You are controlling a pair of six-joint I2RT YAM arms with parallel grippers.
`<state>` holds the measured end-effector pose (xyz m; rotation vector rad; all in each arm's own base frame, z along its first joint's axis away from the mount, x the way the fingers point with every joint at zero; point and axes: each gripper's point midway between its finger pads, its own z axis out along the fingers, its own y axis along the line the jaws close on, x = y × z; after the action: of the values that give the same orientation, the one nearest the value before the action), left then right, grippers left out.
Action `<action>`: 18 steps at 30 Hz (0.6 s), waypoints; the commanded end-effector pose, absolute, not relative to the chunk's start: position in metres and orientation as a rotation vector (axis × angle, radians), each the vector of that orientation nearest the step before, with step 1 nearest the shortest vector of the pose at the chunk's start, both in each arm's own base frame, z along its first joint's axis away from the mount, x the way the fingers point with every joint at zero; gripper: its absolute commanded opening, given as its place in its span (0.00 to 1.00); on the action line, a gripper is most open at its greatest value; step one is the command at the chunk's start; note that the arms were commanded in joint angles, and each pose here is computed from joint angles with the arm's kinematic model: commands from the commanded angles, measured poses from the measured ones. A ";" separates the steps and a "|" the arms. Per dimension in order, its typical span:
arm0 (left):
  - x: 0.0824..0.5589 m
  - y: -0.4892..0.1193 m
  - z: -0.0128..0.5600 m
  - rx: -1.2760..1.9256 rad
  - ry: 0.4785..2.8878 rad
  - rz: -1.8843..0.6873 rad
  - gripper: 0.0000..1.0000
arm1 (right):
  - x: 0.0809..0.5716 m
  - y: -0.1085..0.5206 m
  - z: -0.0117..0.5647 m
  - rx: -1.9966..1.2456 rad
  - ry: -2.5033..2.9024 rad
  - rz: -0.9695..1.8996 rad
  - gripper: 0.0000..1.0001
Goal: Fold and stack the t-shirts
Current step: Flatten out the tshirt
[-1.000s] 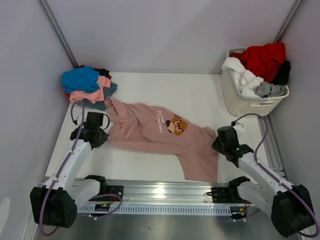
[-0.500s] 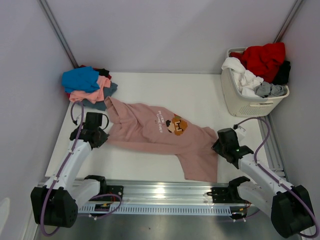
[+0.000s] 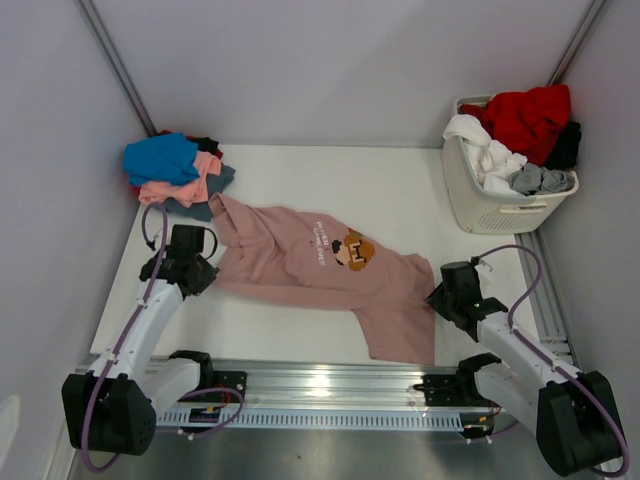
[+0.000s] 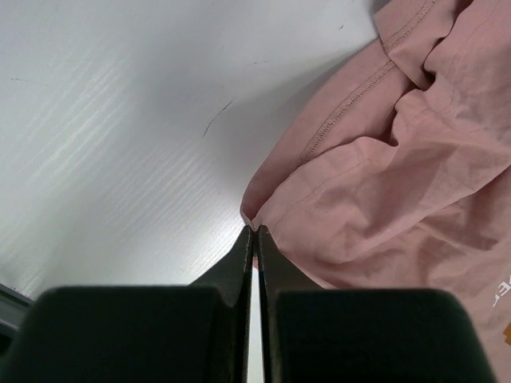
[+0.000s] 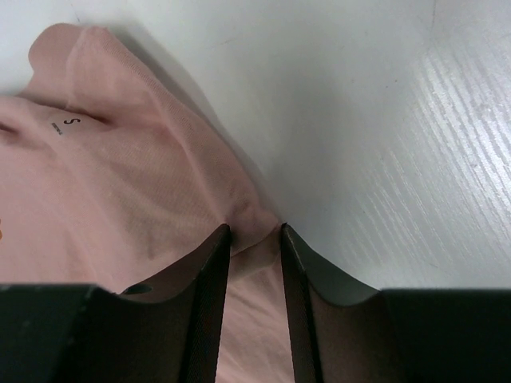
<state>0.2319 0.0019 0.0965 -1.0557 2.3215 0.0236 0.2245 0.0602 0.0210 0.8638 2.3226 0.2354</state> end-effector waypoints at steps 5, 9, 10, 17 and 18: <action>0.236 0.002 0.100 -1.031 2.299 -0.007 0.01 | 0.235 0.067 0.027 0.809 2.309 0.284 0.30; 0.236 0.002 0.101 -1.030 2.298 -0.010 0.01 | 0.239 0.070 0.025 0.797 2.320 0.290 0.08; 0.236 0.002 0.102 -1.028 2.296 -0.011 0.00 | 0.241 0.071 0.027 0.795 2.323 0.294 0.03; 0.245 0.010 0.126 -1.020 2.217 0.005 0.01 | 0.263 0.073 0.086 0.654 2.199 0.253 0.00; 0.246 0.012 0.131 -1.016 2.200 0.008 0.00 | 0.268 0.073 0.099 0.627 2.167 0.245 0.00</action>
<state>0.2328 0.0018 0.0996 -1.0414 2.3071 0.0097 0.2366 0.0732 0.0374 0.7154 2.3433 0.2484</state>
